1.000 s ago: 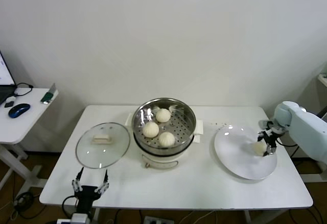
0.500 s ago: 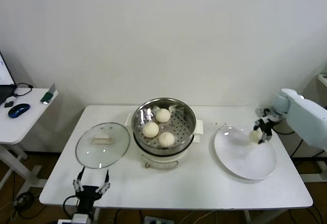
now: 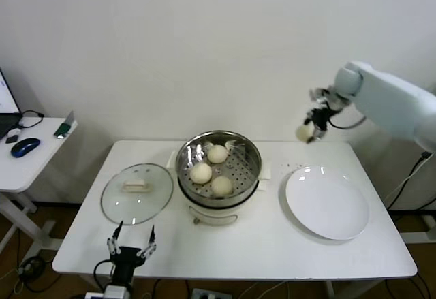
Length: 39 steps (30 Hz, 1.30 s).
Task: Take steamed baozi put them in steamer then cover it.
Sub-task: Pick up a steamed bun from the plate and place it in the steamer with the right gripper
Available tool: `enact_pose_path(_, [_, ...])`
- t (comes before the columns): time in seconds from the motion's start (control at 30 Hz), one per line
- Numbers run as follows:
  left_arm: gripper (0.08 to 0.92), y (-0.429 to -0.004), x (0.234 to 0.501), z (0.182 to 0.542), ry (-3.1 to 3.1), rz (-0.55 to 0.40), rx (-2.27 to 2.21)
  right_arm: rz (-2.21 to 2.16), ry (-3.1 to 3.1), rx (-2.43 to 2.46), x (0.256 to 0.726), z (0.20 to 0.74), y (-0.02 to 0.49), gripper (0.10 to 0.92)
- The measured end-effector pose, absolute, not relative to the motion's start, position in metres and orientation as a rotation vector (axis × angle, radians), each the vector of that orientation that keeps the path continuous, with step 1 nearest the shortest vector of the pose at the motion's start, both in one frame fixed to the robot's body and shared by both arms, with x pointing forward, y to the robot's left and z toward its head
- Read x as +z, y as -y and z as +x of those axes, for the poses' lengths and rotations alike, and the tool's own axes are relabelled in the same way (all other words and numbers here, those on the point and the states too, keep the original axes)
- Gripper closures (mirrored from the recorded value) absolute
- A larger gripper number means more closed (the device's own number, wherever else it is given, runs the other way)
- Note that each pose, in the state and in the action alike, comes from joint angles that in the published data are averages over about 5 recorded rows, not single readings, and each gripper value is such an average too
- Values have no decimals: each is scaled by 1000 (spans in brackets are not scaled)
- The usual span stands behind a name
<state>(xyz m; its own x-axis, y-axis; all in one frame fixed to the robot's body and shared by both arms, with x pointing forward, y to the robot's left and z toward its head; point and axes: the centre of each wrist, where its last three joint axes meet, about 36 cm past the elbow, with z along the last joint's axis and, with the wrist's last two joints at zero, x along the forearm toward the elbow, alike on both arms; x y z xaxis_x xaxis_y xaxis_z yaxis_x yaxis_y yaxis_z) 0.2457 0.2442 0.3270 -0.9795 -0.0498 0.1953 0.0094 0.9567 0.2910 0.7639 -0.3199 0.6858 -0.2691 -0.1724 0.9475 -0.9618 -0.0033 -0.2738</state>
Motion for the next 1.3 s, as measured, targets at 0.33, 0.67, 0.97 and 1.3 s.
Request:
enact_pose_path(0.33, [177, -229, 335, 247, 2931, -36, -409, 1307, 1525, 1335, 721, 762, 214, 344])
enact_pose_path(0.67, [177, -229, 337, 249, 2941, -72, -406, 1357, 1433, 1315, 688, 742, 153, 344])
enact_pose_path(0.97, [177, -230, 336, 252, 2942, -83, -406, 1390, 1367, 1305, 644, 729, 119, 341])
enact_pose_path(1.3, [177, -234, 331, 250, 2933, -72, -405, 1391, 1311, 1321, 607, 727, 104, 339])
